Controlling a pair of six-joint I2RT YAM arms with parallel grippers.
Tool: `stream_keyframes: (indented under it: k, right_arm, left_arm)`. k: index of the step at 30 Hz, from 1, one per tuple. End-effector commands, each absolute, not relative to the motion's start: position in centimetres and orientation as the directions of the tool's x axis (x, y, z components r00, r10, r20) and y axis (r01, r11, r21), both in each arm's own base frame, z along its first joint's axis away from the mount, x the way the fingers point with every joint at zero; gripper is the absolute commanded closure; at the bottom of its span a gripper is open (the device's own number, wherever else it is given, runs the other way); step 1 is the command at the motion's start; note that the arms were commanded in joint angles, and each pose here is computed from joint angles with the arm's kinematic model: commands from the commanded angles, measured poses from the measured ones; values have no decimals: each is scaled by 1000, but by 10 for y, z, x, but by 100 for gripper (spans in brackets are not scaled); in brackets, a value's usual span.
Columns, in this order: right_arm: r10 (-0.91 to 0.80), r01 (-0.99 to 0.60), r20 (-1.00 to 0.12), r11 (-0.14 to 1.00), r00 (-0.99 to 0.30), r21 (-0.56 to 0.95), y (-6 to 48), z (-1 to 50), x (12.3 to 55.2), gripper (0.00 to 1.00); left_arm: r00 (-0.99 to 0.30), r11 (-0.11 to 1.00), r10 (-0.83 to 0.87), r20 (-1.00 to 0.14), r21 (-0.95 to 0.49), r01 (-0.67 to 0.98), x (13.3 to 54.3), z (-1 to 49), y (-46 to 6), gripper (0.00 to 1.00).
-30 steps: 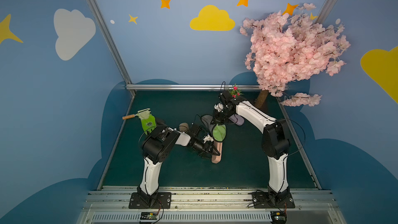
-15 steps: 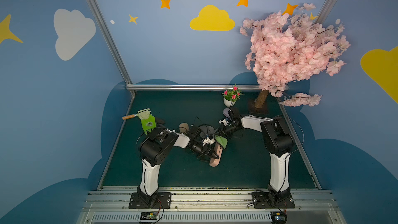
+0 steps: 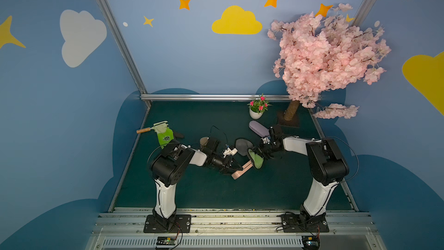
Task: Wipe the eyeglass case
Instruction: Wipe the dirt from the eyeglass case.
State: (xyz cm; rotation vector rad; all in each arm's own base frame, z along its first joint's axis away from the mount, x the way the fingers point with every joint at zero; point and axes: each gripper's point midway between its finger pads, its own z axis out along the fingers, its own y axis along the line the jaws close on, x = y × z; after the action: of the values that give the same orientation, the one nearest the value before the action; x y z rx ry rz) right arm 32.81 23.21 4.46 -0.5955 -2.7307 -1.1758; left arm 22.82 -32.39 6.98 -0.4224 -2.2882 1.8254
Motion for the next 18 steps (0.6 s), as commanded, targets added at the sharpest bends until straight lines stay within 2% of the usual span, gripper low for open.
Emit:
stream_keyframes:
  k: [1, 5, 8, 13, 16, 18]
  right_arm:
    - [272, 317, 171, 704, -947, 636, 223, 85, 327, 100]
    - [260, 235, 56, 733, -964, 638, 219, 124, 342, 100]
    - [279, 196, -17, 714, -960, 672, 219, 153, 344, 100]
    - [321, 252, 29, 680, -947, 689, 214, 155, 324, 100]
    - [411, 359, 98, 627, -906, 691, 206, 130, 306, 100]
    - [490, 420, 106, 593, -865, 687, 193, 118, 303, 100]
  left_arm:
    - [-933, 166, 320, -163, -960, 225, 239, 89, -324, 97]
    - [-932, 273, 337, -135, -933, 234, 229, 74, -314, 97]
    - [-934, 309, 335, -123, -922, 233, 229, 68, -313, 97]
    - [-946, 345, 300, -120, -911, 225, 242, 61, -315, 97]
    - [-960, 345, 256, -117, -916, 204, 254, 61, -321, 97]
    - [-963, 361, 244, -119, -910, 204, 256, 60, -323, 97]
